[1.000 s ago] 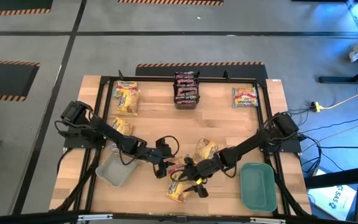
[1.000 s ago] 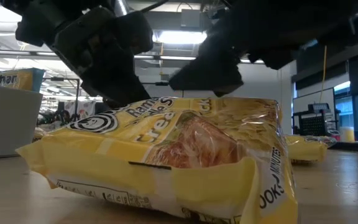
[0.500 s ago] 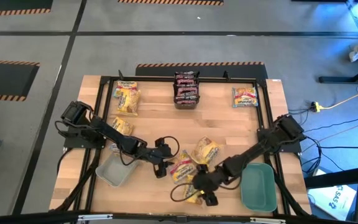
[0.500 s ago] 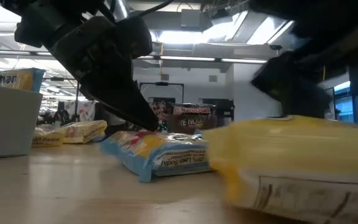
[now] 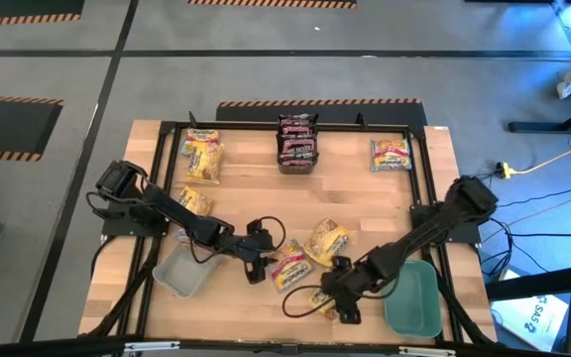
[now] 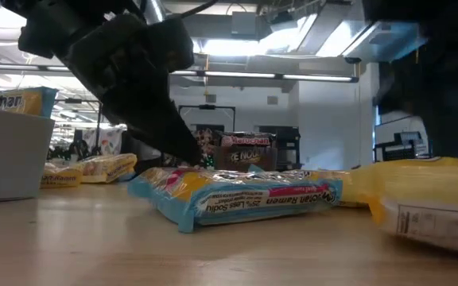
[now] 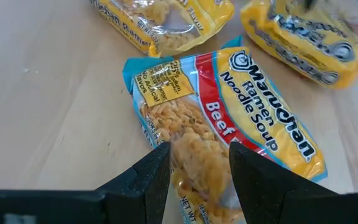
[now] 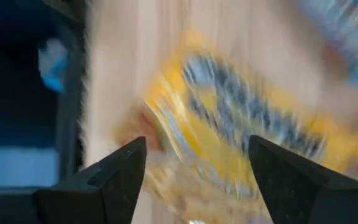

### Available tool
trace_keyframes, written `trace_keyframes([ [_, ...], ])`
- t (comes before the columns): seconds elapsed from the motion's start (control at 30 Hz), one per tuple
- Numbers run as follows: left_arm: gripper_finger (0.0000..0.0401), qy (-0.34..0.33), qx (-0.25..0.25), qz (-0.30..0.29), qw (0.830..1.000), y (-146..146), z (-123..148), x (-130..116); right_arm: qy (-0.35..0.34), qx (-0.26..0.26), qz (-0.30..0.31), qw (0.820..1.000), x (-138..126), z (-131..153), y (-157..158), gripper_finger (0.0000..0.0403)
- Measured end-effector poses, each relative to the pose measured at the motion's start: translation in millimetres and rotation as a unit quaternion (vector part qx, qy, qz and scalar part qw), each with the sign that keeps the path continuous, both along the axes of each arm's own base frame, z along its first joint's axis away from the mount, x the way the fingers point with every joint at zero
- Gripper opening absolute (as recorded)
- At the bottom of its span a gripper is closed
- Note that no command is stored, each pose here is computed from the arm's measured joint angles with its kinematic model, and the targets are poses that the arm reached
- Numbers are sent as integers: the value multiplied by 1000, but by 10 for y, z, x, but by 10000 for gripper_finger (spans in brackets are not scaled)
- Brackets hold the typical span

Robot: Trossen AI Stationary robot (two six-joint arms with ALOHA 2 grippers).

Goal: Sort Maruchan noodles
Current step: Put the bottom blue noodle pack into the gray bin

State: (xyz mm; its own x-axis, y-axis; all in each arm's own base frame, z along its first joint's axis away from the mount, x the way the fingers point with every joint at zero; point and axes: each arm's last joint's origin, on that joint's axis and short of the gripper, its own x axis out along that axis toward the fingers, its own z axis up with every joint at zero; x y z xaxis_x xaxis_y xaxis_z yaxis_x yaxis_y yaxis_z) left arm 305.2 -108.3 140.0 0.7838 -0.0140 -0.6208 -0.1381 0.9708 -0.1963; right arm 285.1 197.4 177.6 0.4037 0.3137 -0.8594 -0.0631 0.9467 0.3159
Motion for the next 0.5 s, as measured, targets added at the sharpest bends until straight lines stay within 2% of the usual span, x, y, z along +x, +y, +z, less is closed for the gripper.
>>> trace_keyframes([
  [0.1, 157, -10, -5, 1, 1000, 5, 74, -14, -64, -31, -24, 997, 7, 191, -42, 271],
  [0.2, 157, -12, -3, 0, 1000, 15, 134, -37, -108, -71, -35, 991, 59, 163, -51, 271],
  [0.27, 157, -1, 7, 9, 1000, 32, 147, -67, -149, -66, -39, 986, 169, 130, -26, 271],
  [0.37, 157, 28, 15, 38, 999, 63, 123, -117, -138, -58, -25, 988, 246, -99, -10, 271],
  [0.5, 157, 71, 9, 57, 996, 72, 15, -163, -118, -59, -35, 991, 363, -358, -32, 271],
])
